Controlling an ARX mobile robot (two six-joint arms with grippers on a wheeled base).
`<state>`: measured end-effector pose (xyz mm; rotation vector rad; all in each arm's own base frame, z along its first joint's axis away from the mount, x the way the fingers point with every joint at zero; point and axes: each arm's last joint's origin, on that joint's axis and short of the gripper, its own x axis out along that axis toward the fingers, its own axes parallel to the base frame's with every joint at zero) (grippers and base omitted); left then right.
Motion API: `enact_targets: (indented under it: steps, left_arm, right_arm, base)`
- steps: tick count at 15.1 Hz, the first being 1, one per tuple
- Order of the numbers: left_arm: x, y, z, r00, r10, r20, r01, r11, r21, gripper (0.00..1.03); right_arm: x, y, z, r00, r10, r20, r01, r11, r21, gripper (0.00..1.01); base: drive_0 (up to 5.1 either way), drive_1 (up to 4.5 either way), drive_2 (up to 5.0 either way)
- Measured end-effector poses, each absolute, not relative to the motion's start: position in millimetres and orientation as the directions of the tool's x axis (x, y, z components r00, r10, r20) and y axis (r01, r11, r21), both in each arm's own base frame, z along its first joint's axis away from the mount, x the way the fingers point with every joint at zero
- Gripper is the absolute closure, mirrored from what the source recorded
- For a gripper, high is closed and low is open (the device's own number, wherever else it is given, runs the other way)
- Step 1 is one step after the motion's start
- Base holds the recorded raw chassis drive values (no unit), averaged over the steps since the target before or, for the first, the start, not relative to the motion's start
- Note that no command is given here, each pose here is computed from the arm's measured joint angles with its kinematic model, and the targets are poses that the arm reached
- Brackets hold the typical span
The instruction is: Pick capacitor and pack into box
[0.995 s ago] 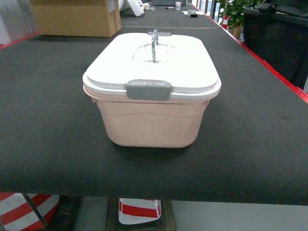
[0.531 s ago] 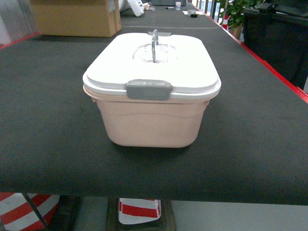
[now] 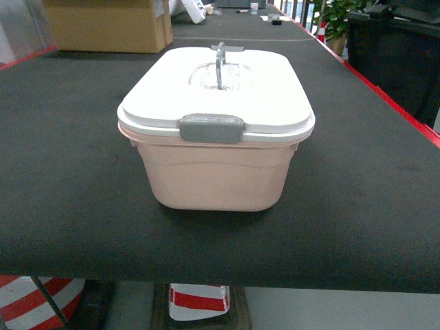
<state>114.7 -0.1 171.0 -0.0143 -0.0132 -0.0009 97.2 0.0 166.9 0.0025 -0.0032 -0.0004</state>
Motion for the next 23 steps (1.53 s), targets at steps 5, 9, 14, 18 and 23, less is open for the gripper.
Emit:
enact_targets:
  steps: [5, 9, 14, 18, 23]
  left_arm:
    - [108, 0, 170, 1.000, 0.000, 0.013, 0.001, 1.000, -0.014, 1.01]
    - [97, 0, 166, 1.000, 0.002, -0.010, -0.002, 1.000, -0.012, 1.01]
    - [97, 0, 167, 1.000, 0.000, 0.001, 0.000, 1.000, -0.011, 0.66]
    - [97, 0, 167, 1.000, 0.000, 0.001, 0.000, 1.000, -0.011, 0.16]
    - [97, 0, 167, 1.000, 0.000, 0.001, 0.000, 1.000, -0.010, 0.05]
  right_arm:
    - [97, 0, 167, 1.000, 0.000, 0.003, 0.000, 1.000, 0.002, 0.03]
    - [97, 0, 167, 1.000, 0.000, 0.004, 0.000, 1.000, 0.002, 0.03]
    - [97, 0, 167, 1.000, 0.000, 0.003, 0.000, 1.000, 0.002, 0.03]
    - [97, 0, 167, 1.000, 0.000, 0.003, 0.000, 1.000, 0.002, 0.03]
    - [97, 0, 167, 1.000, 0.000, 0.003, 0.000, 1.000, 0.002, 0.03]
  base:
    - [0.0, 0.00, 0.0]
    - [0.0, 0.00, 0.0]
    - [0.0, 0.00, 0.0]
    - [0.0, 0.00, 0.0]
    - [0.0, 0.00, 0.0]
